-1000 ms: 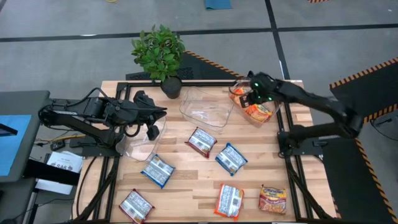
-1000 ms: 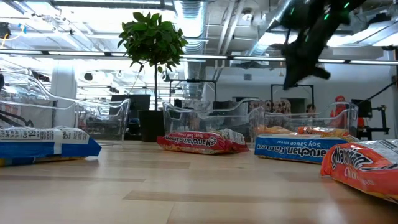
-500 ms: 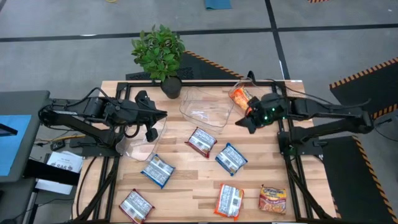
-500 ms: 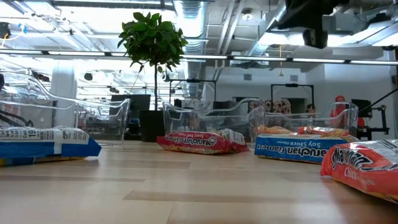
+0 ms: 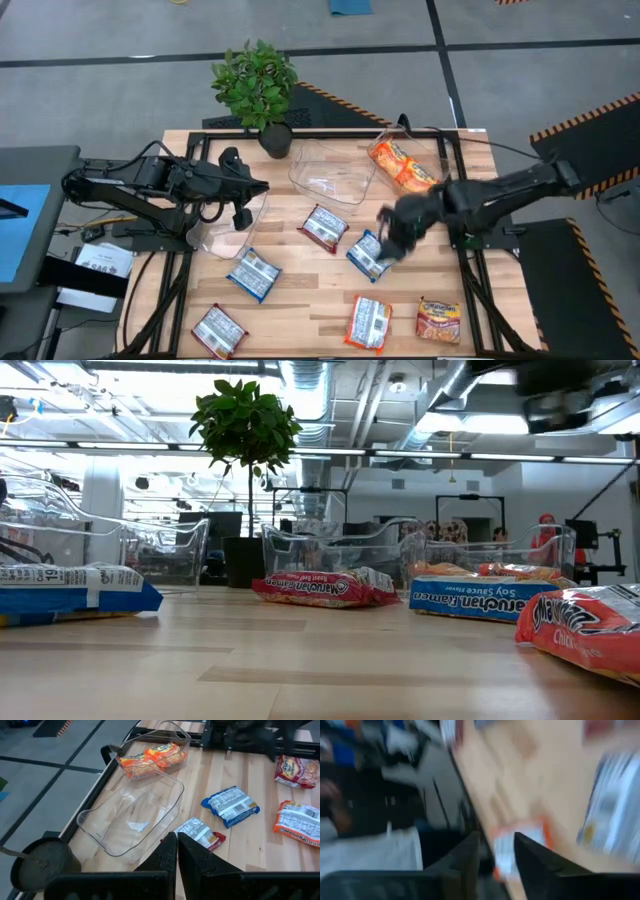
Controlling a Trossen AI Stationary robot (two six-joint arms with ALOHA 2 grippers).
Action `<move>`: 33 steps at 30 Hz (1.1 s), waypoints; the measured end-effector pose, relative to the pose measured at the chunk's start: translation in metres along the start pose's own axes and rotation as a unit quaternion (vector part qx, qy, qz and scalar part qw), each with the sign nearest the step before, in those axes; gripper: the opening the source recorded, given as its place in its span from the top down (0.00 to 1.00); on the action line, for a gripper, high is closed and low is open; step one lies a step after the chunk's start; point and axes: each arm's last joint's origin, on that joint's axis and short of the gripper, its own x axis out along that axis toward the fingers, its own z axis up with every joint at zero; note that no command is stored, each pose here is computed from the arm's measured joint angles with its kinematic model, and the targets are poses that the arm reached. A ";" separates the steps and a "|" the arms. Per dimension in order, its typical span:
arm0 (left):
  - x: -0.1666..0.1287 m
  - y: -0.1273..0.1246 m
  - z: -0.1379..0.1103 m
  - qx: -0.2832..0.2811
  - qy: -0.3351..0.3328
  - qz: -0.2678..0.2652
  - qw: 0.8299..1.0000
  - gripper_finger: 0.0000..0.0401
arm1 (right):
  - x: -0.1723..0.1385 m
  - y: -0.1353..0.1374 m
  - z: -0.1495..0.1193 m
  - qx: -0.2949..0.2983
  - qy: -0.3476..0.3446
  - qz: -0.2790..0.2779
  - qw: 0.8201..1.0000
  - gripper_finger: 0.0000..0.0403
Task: Sort Maruchan noodles
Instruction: Put the orange noodle pack into the right transparent bin
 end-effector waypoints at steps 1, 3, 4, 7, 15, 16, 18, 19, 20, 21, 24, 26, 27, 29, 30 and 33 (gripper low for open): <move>0.000 0.000 0.000 0.000 0.000 0.000 1.000 1.00 | 0.008 0.003 -0.009 0.005 0.027 -0.003 1.000 0.59; 0.000 0.000 0.000 0.000 0.000 0.000 1.000 1.00 | 0.024 0.007 -0.032 0.017 0.075 -0.020 0.997 0.52; 0.000 0.000 0.000 0.001 0.000 0.000 1.000 1.00 | 0.031 0.008 -0.043 0.024 0.098 -0.032 0.994 0.48; 0.000 0.000 0.000 0.002 0.000 0.000 1.000 1.00 | 0.057 0.008 -0.072 0.053 0.140 -0.075 0.986 0.39; 0.000 0.000 0.000 0.002 0.000 0.000 1.000 1.00 | 0.116 -0.016 -0.097 0.138 0.131 -0.177 0.966 0.33; 0.000 0.000 0.000 0.000 0.000 0.000 1.000 1.00 | 0.120 -0.020 -0.097 0.144 0.120 -0.193 0.963 0.33; 0.000 0.000 0.000 0.000 0.000 0.000 1.000 1.00 | 0.128 -0.025 -0.097 0.152 0.102 -0.225 0.957 0.33; 0.000 0.000 0.000 0.000 0.000 0.001 1.000 1.00 | 0.131 -0.028 -0.097 0.151 0.097 -0.241 0.954 0.33; 0.000 0.000 0.000 0.000 0.000 0.000 1.000 1.00 | 0.135 -0.029 -0.097 0.151 0.095 -0.252 0.951 0.33; 0.000 0.000 0.000 0.000 -0.001 0.000 1.000 1.00 | 0.140 -0.029 -0.097 0.150 0.095 -0.256 0.950 0.33; 0.000 0.000 0.000 0.003 0.000 0.001 1.000 1.00 | 0.153 -0.029 -0.099 0.141 0.104 -0.265 0.948 0.33; 0.000 0.000 0.000 0.004 0.000 0.001 1.000 1.00 | 0.160 -0.028 -0.101 0.128 0.117 -0.269 0.947 0.33; 0.000 0.000 0.000 0.004 0.000 0.001 1.000 1.00 | 0.162 -0.027 -0.102 0.122 0.120 -0.270 0.947 0.33; 0.000 0.000 0.000 0.005 0.001 0.001 1.000 1.00 | 0.168 -0.029 -0.103 0.119 0.124 -0.275 0.946 0.33; 0.000 0.000 0.000 0.005 0.001 0.001 1.000 1.00 | 0.171 -0.030 -0.103 0.120 0.125 -0.277 0.945 0.33; 0.000 0.000 0.000 0.005 0.001 0.001 1.000 1.00 | 0.178 -0.033 -0.106 0.120 0.131 -0.283 0.942 0.37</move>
